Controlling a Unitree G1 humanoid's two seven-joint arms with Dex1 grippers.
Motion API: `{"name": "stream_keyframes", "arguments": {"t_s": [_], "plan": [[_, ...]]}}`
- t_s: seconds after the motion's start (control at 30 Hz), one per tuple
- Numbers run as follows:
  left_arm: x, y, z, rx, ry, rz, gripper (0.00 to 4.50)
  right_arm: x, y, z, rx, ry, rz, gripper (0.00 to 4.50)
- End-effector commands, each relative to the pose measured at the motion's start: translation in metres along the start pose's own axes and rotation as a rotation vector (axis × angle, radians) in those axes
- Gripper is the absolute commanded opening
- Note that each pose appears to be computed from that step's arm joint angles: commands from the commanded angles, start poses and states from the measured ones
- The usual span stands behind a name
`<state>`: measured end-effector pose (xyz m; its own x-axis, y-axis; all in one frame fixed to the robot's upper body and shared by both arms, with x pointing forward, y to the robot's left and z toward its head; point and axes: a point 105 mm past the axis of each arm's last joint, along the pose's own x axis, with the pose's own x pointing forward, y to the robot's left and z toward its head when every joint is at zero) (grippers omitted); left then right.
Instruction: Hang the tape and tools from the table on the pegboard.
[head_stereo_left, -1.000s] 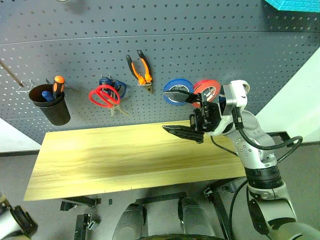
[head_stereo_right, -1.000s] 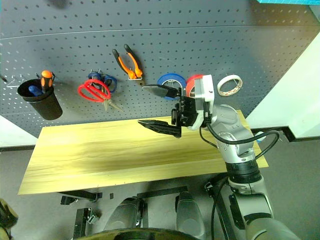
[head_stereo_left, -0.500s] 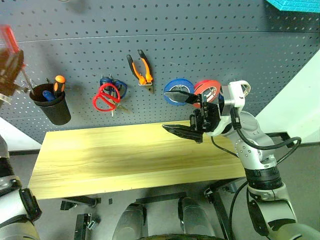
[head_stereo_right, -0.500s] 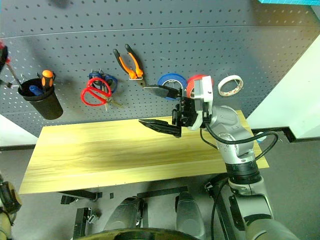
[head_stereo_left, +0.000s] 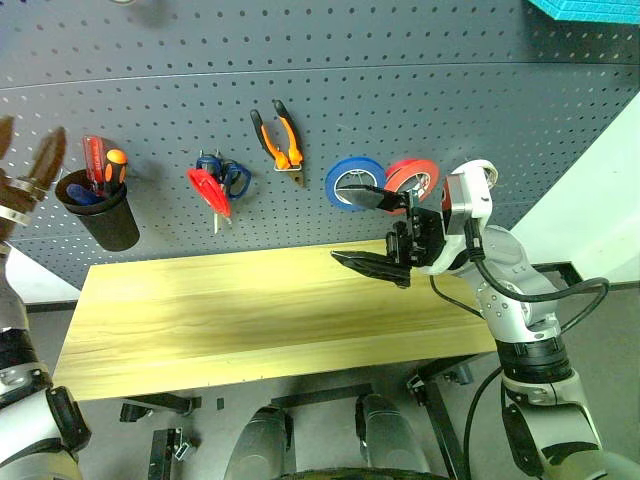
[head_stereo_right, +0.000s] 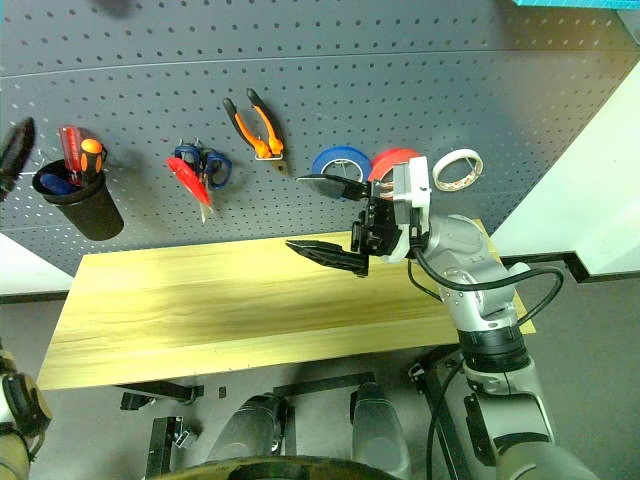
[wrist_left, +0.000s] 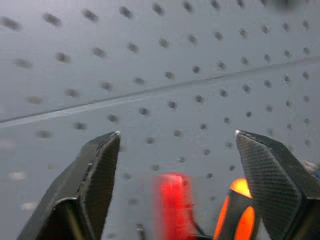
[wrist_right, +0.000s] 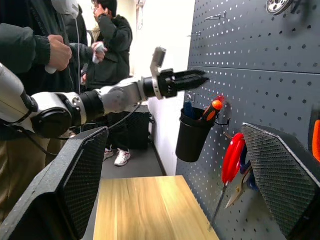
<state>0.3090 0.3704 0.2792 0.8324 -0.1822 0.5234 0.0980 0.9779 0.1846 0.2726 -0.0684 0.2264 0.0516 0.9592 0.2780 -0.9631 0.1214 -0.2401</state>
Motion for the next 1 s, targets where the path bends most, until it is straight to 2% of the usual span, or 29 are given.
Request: {"name": "stream_keyframes", "arguments": {"t_s": [0.03, 0.1, 0.23, 0.4, 0.57, 0.67, 0.83, 1.0], "plan": [[-0.002, -0.011, 0.068, 0.032, -0.162, -0.061, 3.73, -0.003, 0.002, 0.011, -0.048, -0.014, -0.005, 4.5], [-0.01, -0.032, 0.077, 0.025, -0.146, -0.144, 3.73, -0.007, 0.001, 0.008, -0.046, -0.002, -0.023, 4.5], [-0.031, -0.07, 0.063, 0.025, -0.005, -0.259, 3.73, -0.02, 0.0, -0.006, -0.053, 0.069, -0.064, 4.5], [-0.083, -0.118, -0.011, 0.075, 0.296, -0.352, 3.73, -0.055, -0.003, -0.037, -0.078, 0.213, -0.174, 4.5], [-0.122, -0.142, -0.065, 0.02, 0.416, -0.326, 3.73, -0.094, -0.002, -0.065, -0.057, 0.309, -0.287, 4.5], [-0.153, -0.157, -0.105, 0.04, 0.518, -0.341, 3.73, -0.13, -0.003, -0.09, -0.044, 0.386, -0.407, 4.5], [-0.188, -0.174, -0.141, 0.03, 0.605, -0.343, 3.73, -0.184, 0.011, -0.121, -0.054, 0.531, -0.534, 4.5], [-0.205, -0.185, -0.156, 0.029, 0.631, -0.349, 3.73, -0.214, 0.024, -0.135, -0.046, 0.596, -0.604, 4.5]]}}
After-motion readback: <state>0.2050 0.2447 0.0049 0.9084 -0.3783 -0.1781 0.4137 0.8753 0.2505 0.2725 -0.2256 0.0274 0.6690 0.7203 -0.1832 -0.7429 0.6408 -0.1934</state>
